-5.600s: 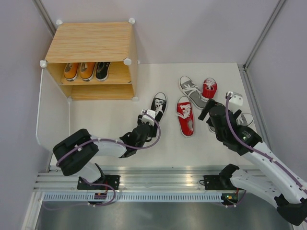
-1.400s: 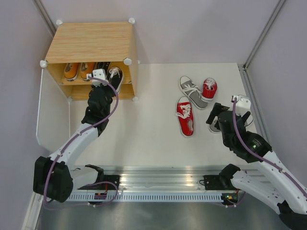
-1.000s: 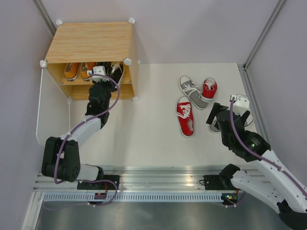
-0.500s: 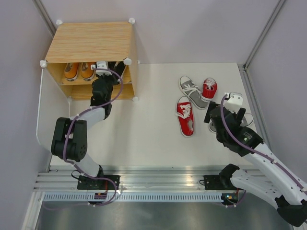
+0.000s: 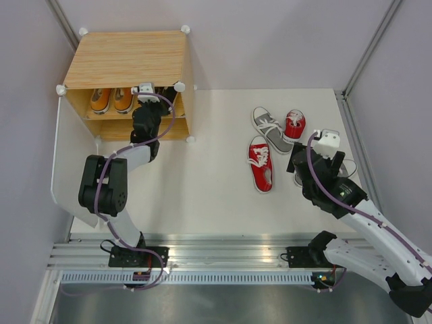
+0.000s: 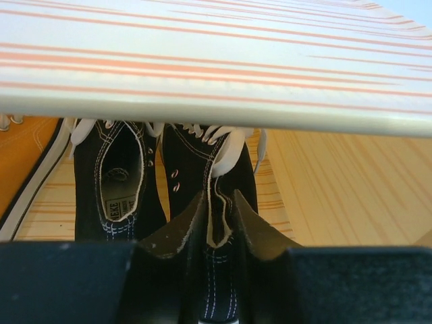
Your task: Place and organize the shoes in the shoe cabinet
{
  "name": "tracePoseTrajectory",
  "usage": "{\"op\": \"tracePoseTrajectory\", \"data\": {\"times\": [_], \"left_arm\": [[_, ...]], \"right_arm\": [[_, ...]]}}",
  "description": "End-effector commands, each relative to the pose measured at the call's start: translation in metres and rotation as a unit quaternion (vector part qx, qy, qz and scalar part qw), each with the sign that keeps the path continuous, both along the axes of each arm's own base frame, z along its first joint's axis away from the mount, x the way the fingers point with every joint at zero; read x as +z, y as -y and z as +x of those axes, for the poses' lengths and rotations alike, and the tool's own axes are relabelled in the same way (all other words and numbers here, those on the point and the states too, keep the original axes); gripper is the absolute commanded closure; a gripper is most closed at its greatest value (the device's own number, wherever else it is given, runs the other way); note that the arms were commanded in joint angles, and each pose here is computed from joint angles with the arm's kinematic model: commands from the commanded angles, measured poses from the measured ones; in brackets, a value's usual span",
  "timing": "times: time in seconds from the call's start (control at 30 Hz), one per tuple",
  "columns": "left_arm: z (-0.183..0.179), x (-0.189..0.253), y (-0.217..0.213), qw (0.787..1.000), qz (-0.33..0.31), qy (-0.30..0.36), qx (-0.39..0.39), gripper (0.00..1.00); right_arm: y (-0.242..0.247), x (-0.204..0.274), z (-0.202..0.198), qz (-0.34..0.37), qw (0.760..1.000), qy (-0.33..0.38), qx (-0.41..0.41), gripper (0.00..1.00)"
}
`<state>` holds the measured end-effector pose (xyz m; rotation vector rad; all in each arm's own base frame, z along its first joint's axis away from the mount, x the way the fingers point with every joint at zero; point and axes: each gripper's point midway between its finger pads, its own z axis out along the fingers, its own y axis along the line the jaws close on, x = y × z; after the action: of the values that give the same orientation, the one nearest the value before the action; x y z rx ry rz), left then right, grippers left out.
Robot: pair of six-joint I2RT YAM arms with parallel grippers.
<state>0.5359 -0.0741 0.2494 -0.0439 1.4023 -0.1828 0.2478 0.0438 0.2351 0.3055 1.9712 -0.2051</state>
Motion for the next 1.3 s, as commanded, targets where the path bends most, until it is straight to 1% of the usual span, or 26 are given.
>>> {"op": "tracePoseTrajectory", "data": {"times": [0.0,0.03,0.1,0.27,0.37,0.4,0.47,0.53,0.57,0.6,0.67,0.7,0.77,0.8,0.83,0.9,1.1,1.23,1.27], "left_arm": [[0.005,0.026,-0.005,0.999,-0.012,0.043,0.0,0.73],[0.006,0.024,-0.005,0.999,-0.012,0.04,0.0,0.69],[0.006,0.017,-0.003,1.0,-0.011,0.029,-0.006,0.68],[0.001,0.008,0.004,0.999,-0.024,0.014,-0.023,0.69],[-0.001,0.007,0.012,0.999,-0.037,0.008,-0.037,0.81],[-0.001,0.009,0.015,0.998,-0.042,0.008,-0.04,0.88],[0.0,0.01,0.023,0.998,-0.04,0.005,-0.047,0.9],[0.003,0.013,0.026,0.998,-0.038,0.006,-0.049,0.89],[0.004,0.012,0.025,0.998,-0.038,0.005,-0.044,0.87],[0.004,0.011,0.021,0.999,-0.04,0.003,-0.037,0.8],[0.002,0.012,0.015,0.999,-0.041,0.0,-0.018,0.75],[0.001,0.009,0.013,0.999,-0.035,-0.006,-0.015,0.7],[-0.004,0.013,0.011,0.999,-0.03,-0.006,-0.011,0.65],[-0.007,0.009,0.011,1.0,-0.026,-0.012,-0.011,0.53],[-0.011,0.013,0.011,1.0,-0.024,-0.01,-0.013,0.49],[-0.014,0.006,0.011,1.0,-0.013,-0.024,-0.014,0.42],[-0.026,0.005,0.005,1.0,-0.001,-0.028,-0.006,0.41],[-0.033,0.003,0.002,0.999,0.007,-0.033,0.0,0.44],[-0.033,-0.001,0.001,0.999,0.01,-0.036,0.001,0.48]], "right_arm": [[0.005,0.02,0.003,0.007,0.999,0.028,-0.016,0.04],[0.005,0.019,0.003,0.007,0.999,0.028,-0.016,0.04],[0.005,0.018,0.003,0.007,1.0,0.026,-0.015,0.04],[0.004,0.017,0.003,0.009,1.0,0.026,-0.012,0.04],[0.004,0.018,0.003,0.011,0.999,0.027,-0.012,0.04],[0.003,0.018,0.003,0.012,0.999,0.027,-0.012,0.04],[0.004,0.018,0.003,0.012,1.0,0.027,-0.011,0.04],[0.003,0.018,0.003,0.011,1.0,0.027,-0.009,0.04],[0.003,0.019,0.003,0.013,1.0,0.027,-0.009,0.04],[0.003,0.019,0.003,0.013,0.999,0.028,-0.01,0.04],[0.004,0.019,0.002,0.013,0.999,0.029,-0.009,0.04],[0.004,0.018,0.002,0.011,1.0,0.027,-0.01,0.04],[0.004,0.018,0.001,0.012,0.999,0.028,-0.009,0.04],[0.005,0.017,0.001,0.01,1.0,0.028,-0.01,0.04],[0.005,0.017,0.001,0.011,0.999,0.029,-0.009,0.04],[0.004,0.017,0.002,0.012,0.999,0.029,-0.009,0.04],[0.003,0.016,0.001,0.015,0.999,0.029,-0.006,0.04],[0.005,0.018,-0.001,0.015,0.999,0.032,-0.006,0.04],[0.006,0.017,-0.001,0.015,0.999,0.032,-0.007,0.04]]}}
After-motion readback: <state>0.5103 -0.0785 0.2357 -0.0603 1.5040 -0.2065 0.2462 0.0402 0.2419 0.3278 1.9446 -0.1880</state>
